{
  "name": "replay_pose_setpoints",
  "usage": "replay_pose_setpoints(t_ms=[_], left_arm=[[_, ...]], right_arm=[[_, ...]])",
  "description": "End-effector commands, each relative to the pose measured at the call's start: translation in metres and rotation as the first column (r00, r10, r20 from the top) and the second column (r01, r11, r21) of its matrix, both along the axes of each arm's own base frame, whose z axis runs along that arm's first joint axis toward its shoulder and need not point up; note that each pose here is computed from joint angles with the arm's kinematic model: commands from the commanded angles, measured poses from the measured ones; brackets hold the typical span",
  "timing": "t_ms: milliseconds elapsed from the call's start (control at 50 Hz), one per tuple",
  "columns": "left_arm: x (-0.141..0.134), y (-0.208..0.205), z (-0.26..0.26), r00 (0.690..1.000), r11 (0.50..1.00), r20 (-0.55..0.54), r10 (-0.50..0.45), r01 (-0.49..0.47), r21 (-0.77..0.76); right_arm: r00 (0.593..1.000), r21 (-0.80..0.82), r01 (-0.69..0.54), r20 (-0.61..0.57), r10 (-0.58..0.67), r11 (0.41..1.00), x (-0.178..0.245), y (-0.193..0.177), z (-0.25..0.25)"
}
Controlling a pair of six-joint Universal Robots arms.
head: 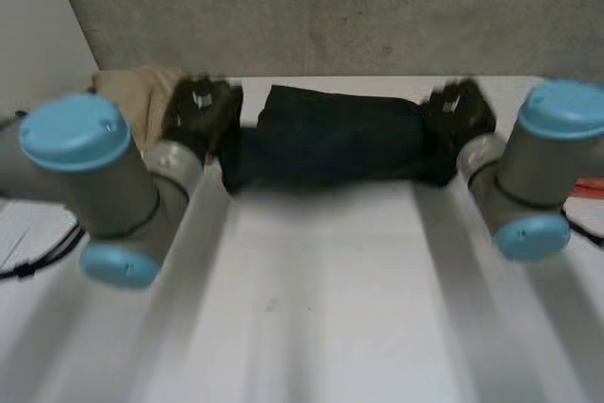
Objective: Fold the laundry.
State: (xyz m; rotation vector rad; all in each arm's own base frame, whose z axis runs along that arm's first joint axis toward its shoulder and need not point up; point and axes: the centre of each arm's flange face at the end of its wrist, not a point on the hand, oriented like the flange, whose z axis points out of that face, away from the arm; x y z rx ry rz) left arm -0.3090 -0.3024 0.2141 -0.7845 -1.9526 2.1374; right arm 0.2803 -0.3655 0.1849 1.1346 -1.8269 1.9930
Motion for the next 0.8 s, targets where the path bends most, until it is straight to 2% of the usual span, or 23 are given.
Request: replay_pose_setpoints(t_ms=[20,120,180,200,220,260,280,320,340,400,460,540,580,660,740,800], left_arm=[[0.023,0.047,-0.033,0.988,0.968,0.15,-0.027,-0.011,0.249],[0.043,0.088,-0.015,0.967,0.932,0.243,-0.073,-0.02,0.362],[0.059,0.126,-0.009,0.925,0.893,0.35,-0.149,-0.026,0.45],[0.063,0.138,-0.007,0.905,0.881,0.383,-0.183,-0.022,0.473],[0.069,0.161,-0.002,0.857,0.858,0.442,-0.264,-0.001,0.513],[0.074,0.183,0.001,0.799,0.836,0.489,-0.349,0.031,0.548],[0.079,0.2,0.004,0.748,0.814,0.514,-0.419,0.058,0.578],[0.079,0.21,0.008,0.719,0.81,0.522,-0.458,0.096,0.578],[0.078,0.211,0.009,0.716,0.814,0.523,-0.463,0.11,0.57],[0.071,0.203,0.012,0.735,0.843,0.514,-0.443,0.146,0.518],[0.054,0.176,0.014,0.776,0.896,0.504,-0.379,0.173,0.408],[0.026,0.129,0.007,0.823,0.948,0.493,-0.284,0.165,0.271],[0.013,0.101,0.007,0.851,0.974,0.484,-0.205,0.13,0.183],[-0.005,0.056,0.009,0.891,0.997,0.447,-0.074,0.059,0.047],[-0.024,0.015,-0.002,0.909,1.0,0.418,-0.009,0.018,-0.019],[-0.035,-0.009,-0.014,0.913,0.999,0.409,0.007,0.009,-0.036]], right_arm=[[0.984,0.237,0.003,-0.175,0.04,0.971,-0.015,0.051,-0.036],[0.964,0.341,0.013,-0.253,0.078,0.94,-0.035,0.102,0.006],[0.941,0.455,0.053,-0.319,0.108,0.889,-0.053,0.143,0.021],[0.93,0.486,0.068,-0.346,0.12,0.871,-0.059,0.154,0.022],[0.919,0.504,0.081,-0.373,0.132,0.86,-0.064,0.163,0.024],[0.876,0.534,0.085,-0.442,0.192,0.841,-0.076,0.189,0.031],[0.866,0.536,0.086,-0.457,0.204,0.84,-0.079,0.194,0.032],[0.855,0.517,0.06,-0.468,0.224,0.854,-0.079,0.202,0.036],[0.855,0.517,0.049,-0.463,0.231,0.855,-0.079,0.206,0.035],[0.858,0.523,0.043,-0.456,0.237,0.851,-0.079,0.207,0.032],[0.87,0.502,0.024,-0.436,0.229,0.865,-0.074,0.198,0.032],[0.926,0.414,0.036,-0.355,0.125,0.91,-0.055,0.144,0.024],[0.945,0.386,0.059,-0.317,0.073,0.921,-0.049,0.125,0.022],[0.963,0.327,0.12,-0.268,-0.03,0.937,-0.04,0.088,0.017],[0.963,0.288,0.144,-0.26,-0.068,0.947,-0.031,0.058,0.008],[0.967,0.248,0.147,-0.241,-0.086,0.958,-0.022,0.035,-0.003]])
